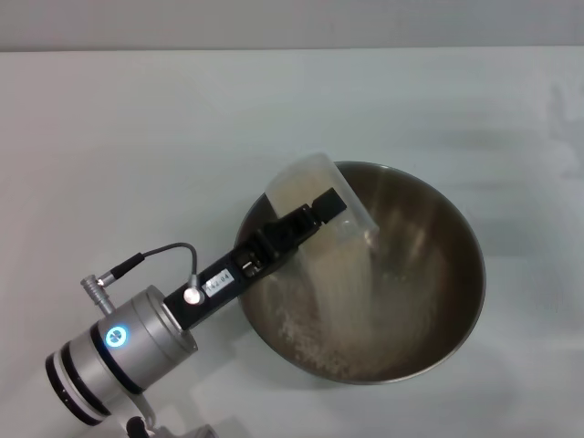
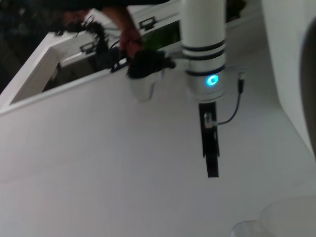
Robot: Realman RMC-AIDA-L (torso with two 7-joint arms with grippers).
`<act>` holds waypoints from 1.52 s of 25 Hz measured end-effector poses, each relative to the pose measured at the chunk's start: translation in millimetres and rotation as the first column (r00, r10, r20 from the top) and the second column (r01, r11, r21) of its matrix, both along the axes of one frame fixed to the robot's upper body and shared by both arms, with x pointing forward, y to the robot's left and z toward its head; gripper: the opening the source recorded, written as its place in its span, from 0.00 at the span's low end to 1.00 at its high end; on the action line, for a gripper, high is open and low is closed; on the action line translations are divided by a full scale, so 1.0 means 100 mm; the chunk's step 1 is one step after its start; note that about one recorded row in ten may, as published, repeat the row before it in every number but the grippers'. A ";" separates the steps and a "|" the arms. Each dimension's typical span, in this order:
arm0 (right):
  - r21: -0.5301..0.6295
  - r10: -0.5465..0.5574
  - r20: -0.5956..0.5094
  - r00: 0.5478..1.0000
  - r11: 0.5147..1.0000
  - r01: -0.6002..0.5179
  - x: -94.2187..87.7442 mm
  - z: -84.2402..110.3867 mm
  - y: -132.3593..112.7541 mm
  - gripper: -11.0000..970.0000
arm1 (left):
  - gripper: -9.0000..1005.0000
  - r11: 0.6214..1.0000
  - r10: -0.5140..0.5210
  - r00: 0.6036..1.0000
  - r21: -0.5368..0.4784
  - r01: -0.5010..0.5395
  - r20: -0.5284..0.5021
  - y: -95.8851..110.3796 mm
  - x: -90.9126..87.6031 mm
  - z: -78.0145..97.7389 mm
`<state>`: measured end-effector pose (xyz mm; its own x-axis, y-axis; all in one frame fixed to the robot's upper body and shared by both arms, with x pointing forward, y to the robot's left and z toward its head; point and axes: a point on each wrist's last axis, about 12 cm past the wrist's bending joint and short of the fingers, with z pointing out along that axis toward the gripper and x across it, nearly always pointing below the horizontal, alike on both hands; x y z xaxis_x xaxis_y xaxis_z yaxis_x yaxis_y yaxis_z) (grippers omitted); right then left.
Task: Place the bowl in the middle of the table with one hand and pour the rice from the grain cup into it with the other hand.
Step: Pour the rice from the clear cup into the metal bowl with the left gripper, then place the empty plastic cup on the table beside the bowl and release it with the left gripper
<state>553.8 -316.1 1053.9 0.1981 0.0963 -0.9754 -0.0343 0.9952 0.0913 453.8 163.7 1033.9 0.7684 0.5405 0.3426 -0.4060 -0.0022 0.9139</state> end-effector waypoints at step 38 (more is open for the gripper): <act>0.007 -0.024 -0.008 1.000 1.000 0.024 0.00 -0.01 -0.04 0.47 | 0.04 0.998 0.036 0.997 0.045 -0.039 0.067 -0.05 0.12 0.04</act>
